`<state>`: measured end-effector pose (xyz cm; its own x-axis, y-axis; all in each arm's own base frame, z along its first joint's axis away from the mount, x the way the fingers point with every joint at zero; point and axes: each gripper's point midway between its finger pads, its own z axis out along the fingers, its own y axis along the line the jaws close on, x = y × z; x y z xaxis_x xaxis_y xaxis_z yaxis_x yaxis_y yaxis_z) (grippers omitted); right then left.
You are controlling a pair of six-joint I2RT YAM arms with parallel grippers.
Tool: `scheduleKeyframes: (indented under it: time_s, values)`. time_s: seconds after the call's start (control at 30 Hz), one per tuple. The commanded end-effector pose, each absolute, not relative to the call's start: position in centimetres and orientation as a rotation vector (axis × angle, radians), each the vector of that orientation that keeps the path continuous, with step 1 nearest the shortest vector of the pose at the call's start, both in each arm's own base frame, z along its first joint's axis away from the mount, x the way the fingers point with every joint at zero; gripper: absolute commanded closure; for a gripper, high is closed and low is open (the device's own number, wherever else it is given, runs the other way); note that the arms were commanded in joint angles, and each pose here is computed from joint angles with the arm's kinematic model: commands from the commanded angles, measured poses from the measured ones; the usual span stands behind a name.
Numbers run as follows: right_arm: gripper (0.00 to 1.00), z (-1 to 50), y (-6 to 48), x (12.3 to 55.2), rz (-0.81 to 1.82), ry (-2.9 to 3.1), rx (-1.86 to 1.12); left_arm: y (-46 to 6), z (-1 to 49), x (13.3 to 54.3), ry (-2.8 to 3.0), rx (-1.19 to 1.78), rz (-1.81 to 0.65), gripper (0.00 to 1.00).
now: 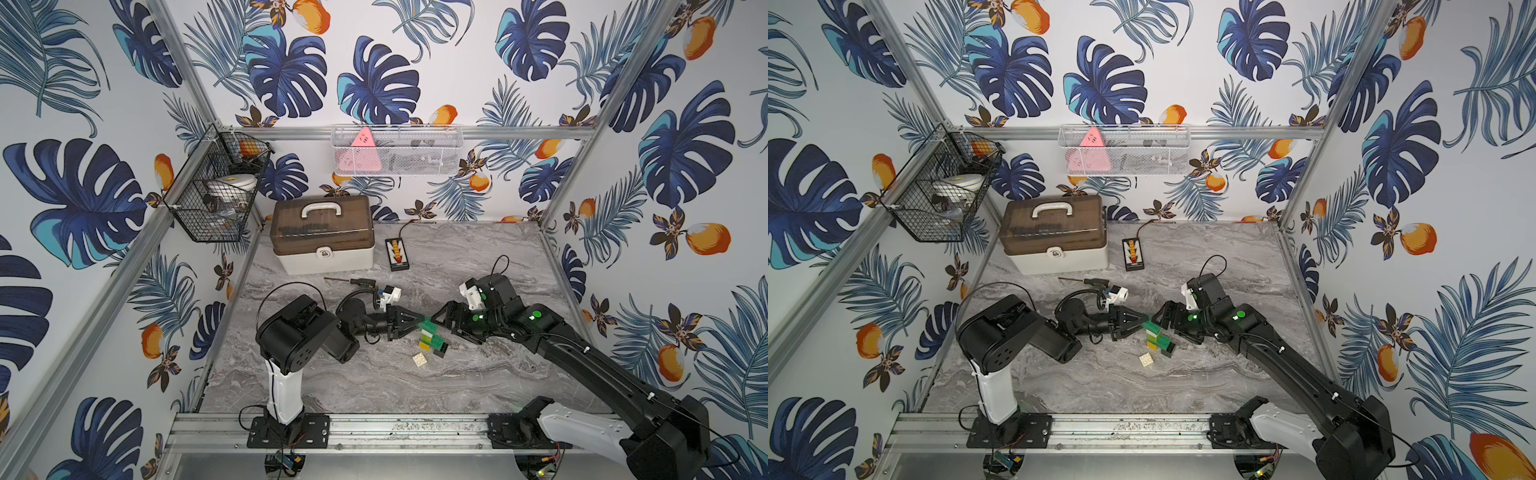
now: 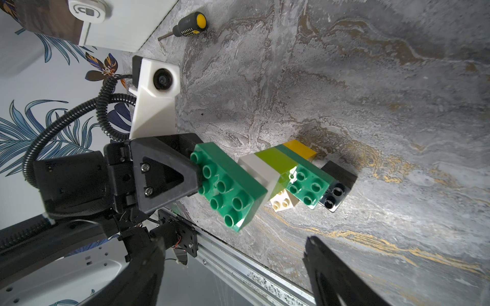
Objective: Assemble a giraffe with lego
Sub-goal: Assemble the lego brick with the lego brick.
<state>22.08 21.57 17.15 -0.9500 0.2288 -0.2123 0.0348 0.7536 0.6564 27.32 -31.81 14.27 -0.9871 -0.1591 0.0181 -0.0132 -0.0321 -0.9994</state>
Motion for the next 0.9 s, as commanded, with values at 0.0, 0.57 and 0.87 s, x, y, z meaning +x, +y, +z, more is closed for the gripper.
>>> scheduleKeyframes:
  time_s: [0.0,0.57,0.87]
  values:
    - [0.15,17.8,21.9,22.5,1.004,2.647,0.177,-31.5,15.3,27.4,2.063,-0.151,-2.186,1.00]
    - [0.15,17.4,21.8,22.5,0.998,2.655,0.195,-31.2,14.1,26.9,2.093,-0.161,-2.166,1.00]
    - [0.16,16.6,21.6,22.5,0.973,2.681,0.212,-31.2,12.9,26.6,2.127,-0.164,-2.152,1.00]
